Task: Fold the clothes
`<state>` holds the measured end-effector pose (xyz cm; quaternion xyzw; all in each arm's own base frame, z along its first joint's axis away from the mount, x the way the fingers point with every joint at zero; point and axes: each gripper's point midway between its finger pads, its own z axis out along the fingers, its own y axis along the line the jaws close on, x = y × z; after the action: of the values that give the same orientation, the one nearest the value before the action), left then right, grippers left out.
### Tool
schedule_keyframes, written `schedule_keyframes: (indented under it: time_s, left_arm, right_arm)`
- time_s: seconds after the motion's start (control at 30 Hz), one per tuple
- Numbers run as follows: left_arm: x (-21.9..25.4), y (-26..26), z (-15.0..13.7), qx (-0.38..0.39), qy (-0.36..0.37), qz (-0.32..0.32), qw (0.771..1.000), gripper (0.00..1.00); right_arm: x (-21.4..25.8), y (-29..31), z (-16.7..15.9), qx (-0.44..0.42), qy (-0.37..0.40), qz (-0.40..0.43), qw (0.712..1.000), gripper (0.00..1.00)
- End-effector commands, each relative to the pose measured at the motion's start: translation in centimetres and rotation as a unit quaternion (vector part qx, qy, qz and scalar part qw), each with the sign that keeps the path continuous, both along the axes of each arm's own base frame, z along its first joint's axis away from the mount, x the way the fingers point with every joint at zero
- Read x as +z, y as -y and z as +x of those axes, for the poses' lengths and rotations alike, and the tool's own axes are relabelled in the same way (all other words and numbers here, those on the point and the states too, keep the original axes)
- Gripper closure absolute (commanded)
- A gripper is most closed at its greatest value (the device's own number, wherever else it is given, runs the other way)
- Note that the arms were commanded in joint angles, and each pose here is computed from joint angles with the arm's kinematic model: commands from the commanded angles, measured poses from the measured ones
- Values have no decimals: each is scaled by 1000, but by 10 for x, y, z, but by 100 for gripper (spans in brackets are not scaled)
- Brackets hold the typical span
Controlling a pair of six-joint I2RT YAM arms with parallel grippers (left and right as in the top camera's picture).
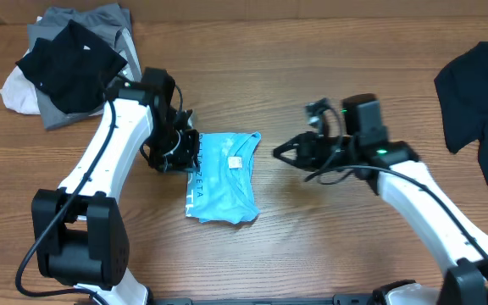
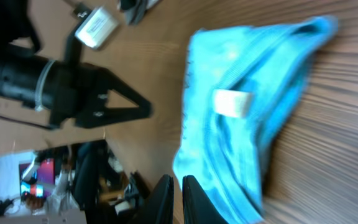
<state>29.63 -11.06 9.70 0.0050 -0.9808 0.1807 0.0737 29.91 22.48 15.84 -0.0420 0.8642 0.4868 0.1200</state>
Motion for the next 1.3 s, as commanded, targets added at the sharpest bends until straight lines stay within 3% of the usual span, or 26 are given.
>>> schedule_keyframes:
  time_s: [0.0,0.3,0.53,0.8,1.1,1.27]
  left_arm:
    - [-16,5,-13,10,-22,-14,1000,87]
    - [-40,4,-23,10,-29,-15,999,87]
    - [-56,16,-25,12,-17,-56,998,83]
    - [-70,16,-33,12,-19,-60,998,82]
    - [-74,11,-35,20,-24,-44,999,77]
    - [-74,11,-35,20,-25,-43,999,84]
  right_arm:
    - [-17,-31,-8,26,-43,12,999,92]
    - [-58,-67,-1,53,-97,50,993,96]
    - [-56,-81,-18,136,-115,126,976,96]
    - [-53,-94,-37,168,-125,132,969,96]
    - [-83,-127,-64,134,-173,46,975,96]
    - [-111,-125,-73,91,-196,-28,976,96]
